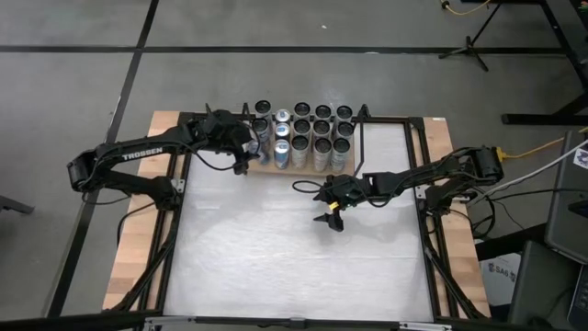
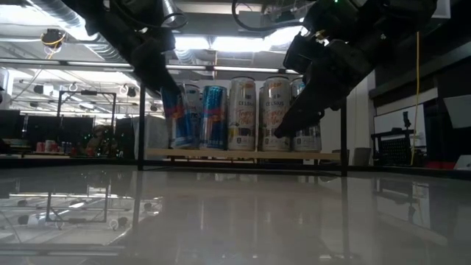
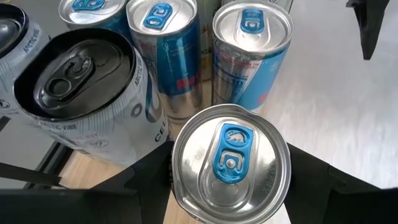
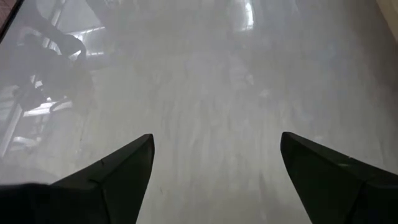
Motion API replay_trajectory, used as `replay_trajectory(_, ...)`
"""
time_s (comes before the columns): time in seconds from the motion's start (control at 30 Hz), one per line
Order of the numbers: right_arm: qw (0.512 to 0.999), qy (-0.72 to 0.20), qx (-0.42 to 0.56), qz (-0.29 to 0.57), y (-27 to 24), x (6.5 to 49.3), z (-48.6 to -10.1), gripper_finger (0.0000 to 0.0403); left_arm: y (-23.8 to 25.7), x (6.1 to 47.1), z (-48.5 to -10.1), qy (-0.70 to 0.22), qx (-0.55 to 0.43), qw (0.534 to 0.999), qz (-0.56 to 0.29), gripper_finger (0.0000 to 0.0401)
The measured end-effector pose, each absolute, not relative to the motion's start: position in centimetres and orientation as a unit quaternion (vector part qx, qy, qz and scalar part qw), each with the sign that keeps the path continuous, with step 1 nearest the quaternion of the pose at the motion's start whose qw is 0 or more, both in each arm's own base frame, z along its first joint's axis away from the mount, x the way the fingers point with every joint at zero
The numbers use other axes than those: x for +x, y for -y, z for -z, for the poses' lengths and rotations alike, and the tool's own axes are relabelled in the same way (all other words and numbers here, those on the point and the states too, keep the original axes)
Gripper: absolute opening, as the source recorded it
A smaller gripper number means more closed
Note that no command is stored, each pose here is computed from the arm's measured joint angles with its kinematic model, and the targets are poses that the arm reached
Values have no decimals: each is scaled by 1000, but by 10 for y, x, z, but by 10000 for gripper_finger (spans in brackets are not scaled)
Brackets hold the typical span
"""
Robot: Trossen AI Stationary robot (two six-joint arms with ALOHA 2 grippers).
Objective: Place canned beverage on shelf
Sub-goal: Put the blue soda can aligned with the other white soda can on the shelf
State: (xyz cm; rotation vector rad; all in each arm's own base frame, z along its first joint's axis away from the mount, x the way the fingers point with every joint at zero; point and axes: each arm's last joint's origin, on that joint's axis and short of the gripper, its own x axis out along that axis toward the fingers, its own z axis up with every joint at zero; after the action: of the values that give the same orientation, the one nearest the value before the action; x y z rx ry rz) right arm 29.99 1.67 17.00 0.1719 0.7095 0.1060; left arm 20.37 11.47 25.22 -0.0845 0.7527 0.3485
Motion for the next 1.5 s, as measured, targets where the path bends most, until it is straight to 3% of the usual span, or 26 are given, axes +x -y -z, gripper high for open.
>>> replay_trajectory(0.97,933,-347,83,-51,-17,300,-170,340,-115,206,-253,-354,-40,918,-172,230)
replay_trajectory(1.5,933,-347,84,-51,-17,300,-170,340,-115,206,-254,-353,-39,919,-173,291)
